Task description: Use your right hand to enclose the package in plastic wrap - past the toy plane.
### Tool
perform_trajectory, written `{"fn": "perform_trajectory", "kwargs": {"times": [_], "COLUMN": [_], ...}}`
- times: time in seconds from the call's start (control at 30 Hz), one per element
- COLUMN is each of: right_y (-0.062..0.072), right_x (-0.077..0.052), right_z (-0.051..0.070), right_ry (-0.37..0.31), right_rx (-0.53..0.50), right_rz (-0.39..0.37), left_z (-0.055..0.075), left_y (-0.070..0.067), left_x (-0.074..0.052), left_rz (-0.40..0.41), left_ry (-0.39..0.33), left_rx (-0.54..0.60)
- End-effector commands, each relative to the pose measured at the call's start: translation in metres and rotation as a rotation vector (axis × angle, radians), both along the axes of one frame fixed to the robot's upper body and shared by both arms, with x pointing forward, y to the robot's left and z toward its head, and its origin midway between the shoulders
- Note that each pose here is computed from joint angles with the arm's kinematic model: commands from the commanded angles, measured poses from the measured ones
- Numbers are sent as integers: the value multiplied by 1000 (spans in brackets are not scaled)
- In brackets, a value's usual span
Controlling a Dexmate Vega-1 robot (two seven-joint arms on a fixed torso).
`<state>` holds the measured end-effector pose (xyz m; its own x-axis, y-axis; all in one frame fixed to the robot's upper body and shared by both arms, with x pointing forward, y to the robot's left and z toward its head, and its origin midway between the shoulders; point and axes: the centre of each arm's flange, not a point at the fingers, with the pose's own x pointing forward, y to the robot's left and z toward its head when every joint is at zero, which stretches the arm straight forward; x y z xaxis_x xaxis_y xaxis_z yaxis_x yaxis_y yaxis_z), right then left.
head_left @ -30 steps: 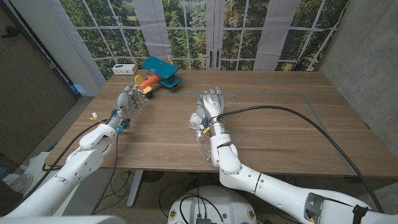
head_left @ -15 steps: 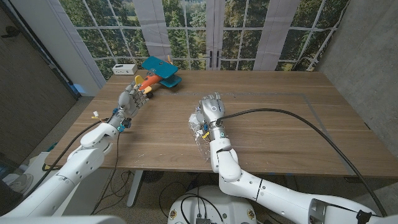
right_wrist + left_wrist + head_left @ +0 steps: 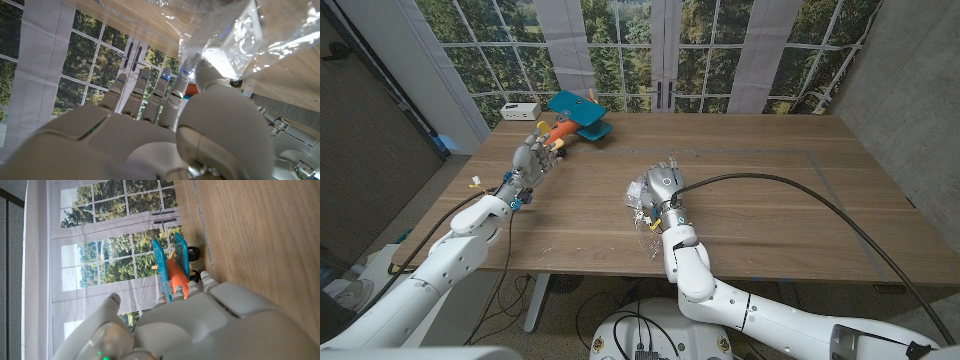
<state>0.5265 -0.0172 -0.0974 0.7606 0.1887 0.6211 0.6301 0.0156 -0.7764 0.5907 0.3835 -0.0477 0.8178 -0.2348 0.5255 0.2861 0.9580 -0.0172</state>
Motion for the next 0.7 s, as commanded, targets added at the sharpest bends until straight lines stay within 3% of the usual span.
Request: {"fn": "perform_trajectory", "kwargs": {"times": [0.03, 0.5, 0.7], "right_y": [-7, -5, -8], "right_x": [-4, -13, -18], "right_z": [-10, -12, -6], "right_ry": [122, 100, 44], "right_rx": [-45, 7, 74], "right_rz": [-69, -35, 6], "left_z": [3, 5, 7], "left_y": [-5, -7, -6], "left_x": [4, 9, 14], "left_rz": [-25, -44, -52], "left_ry": [-17, -7, -1], "left_rx": [22, 38, 39]}}
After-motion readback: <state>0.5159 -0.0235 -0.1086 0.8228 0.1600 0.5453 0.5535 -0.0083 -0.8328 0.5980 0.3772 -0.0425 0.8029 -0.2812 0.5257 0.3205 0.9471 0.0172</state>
